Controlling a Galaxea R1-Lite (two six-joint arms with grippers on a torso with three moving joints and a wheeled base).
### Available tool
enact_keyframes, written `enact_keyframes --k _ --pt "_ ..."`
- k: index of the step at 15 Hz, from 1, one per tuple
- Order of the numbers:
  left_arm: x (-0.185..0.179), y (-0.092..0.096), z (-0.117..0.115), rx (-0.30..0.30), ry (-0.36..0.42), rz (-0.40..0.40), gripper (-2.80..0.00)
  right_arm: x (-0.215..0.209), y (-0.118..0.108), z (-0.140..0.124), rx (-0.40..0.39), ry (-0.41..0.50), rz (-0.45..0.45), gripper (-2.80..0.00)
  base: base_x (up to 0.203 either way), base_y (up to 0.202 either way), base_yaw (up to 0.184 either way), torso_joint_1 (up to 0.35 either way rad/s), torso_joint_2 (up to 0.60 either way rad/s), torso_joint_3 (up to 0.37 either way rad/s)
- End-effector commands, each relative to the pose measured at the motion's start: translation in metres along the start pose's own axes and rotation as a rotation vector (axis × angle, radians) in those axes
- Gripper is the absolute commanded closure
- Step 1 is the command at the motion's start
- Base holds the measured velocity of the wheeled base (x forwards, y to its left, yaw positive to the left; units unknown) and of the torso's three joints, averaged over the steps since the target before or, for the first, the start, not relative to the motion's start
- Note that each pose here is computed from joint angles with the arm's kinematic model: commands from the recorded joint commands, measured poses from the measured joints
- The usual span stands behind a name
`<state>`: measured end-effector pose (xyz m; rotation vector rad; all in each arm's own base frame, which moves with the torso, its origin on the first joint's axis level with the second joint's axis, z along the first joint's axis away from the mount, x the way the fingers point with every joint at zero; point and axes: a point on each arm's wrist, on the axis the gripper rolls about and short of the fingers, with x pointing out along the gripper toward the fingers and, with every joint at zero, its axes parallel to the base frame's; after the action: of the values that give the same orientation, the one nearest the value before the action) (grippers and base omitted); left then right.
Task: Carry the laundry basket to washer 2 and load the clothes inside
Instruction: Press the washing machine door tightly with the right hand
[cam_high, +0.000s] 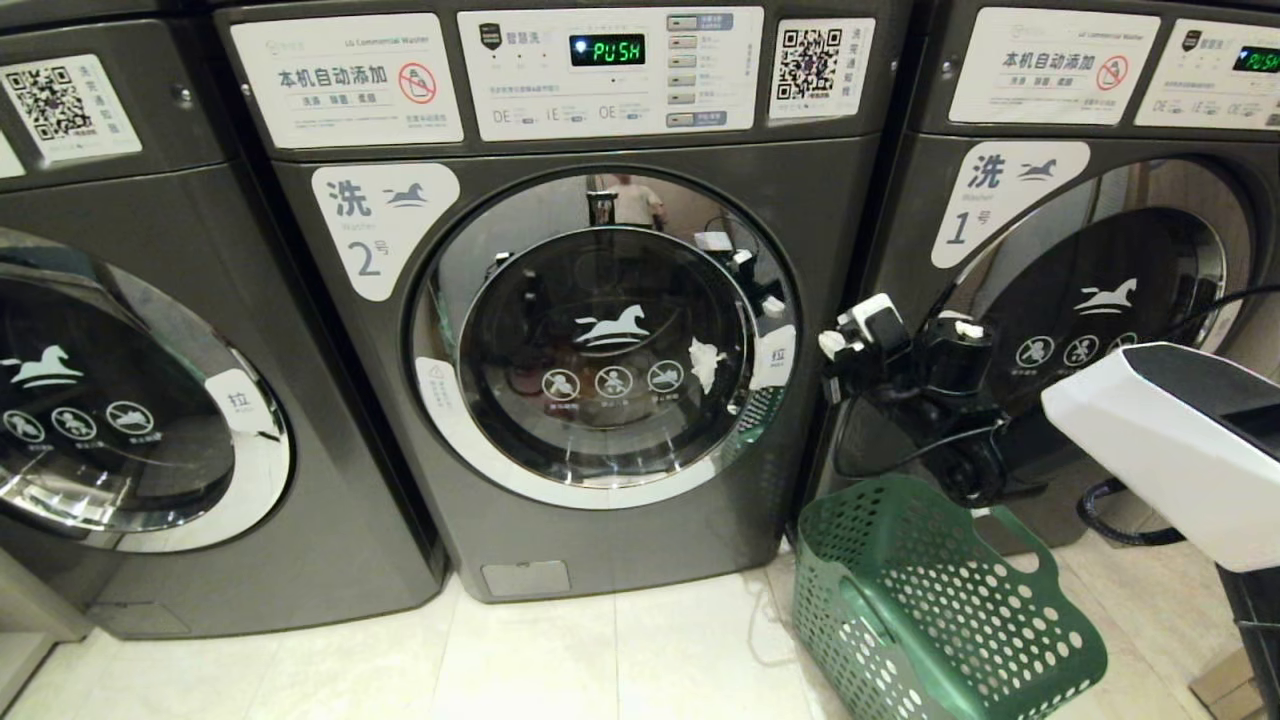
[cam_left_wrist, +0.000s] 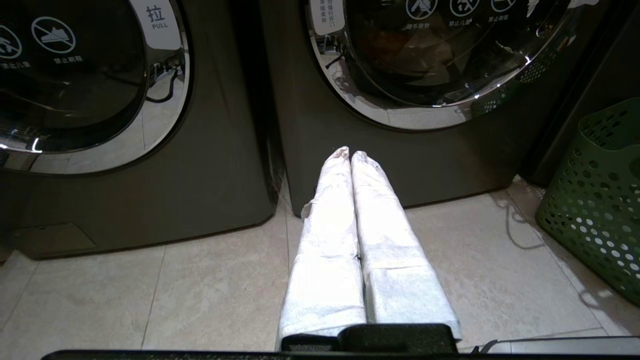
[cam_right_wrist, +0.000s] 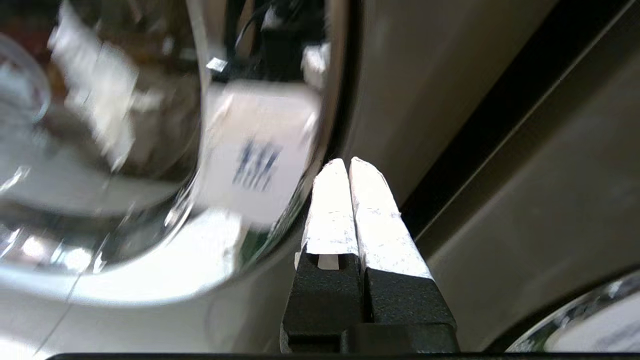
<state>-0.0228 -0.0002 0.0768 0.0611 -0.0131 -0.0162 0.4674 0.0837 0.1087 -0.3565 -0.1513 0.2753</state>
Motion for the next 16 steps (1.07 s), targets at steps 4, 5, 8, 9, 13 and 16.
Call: enact_keyframes --k 4,5,8,9,13,16 --pt "0.0 0.0 -0.002 -0.001 0.005 0.001 0.0 -0.017 0.012 -0.001 0.012 -0.004 0.023 0.0 0.0 0.0 0.0 0.0 0.0 0.0" --pt "0.0 0.0 -0.002 -0.003 0.003 0.001 0.0 -0.015 0.014 0.0 0.02 -0.01 0.028 0.0 0.0 0.0 0.0 0.0 0.0 0.0" --pt "0.0 0.0 -0.002 -0.006 0.003 0.001 0.0 -0.005 0.024 -0.002 0.045 -0.034 0.048 0.0 0.0 0.0 0.0 0.0 0.0 0.0" --pt "0.0 0.0 -0.002 -0.007 0.003 0.001 0.0 0.001 0.026 -0.004 0.046 -0.048 0.055 0.0 0.0 0.0 0.0 0.0 0.0 0.0" --pt "0.0 0.0 -0.002 -0.009 0.004 0.003 0.0 0.026 0.029 -0.012 0.048 -0.064 0.055 0.0 0.0 0.0 0.0 0.0 0.0 0.0" --pt "0.0 0.0 -0.002 -0.008 0.004 0.003 0.0 0.045 0.025 -0.006 0.042 -0.116 0.035 0.0 0.0 0.0 0.0 0.0 0.0 0.0"
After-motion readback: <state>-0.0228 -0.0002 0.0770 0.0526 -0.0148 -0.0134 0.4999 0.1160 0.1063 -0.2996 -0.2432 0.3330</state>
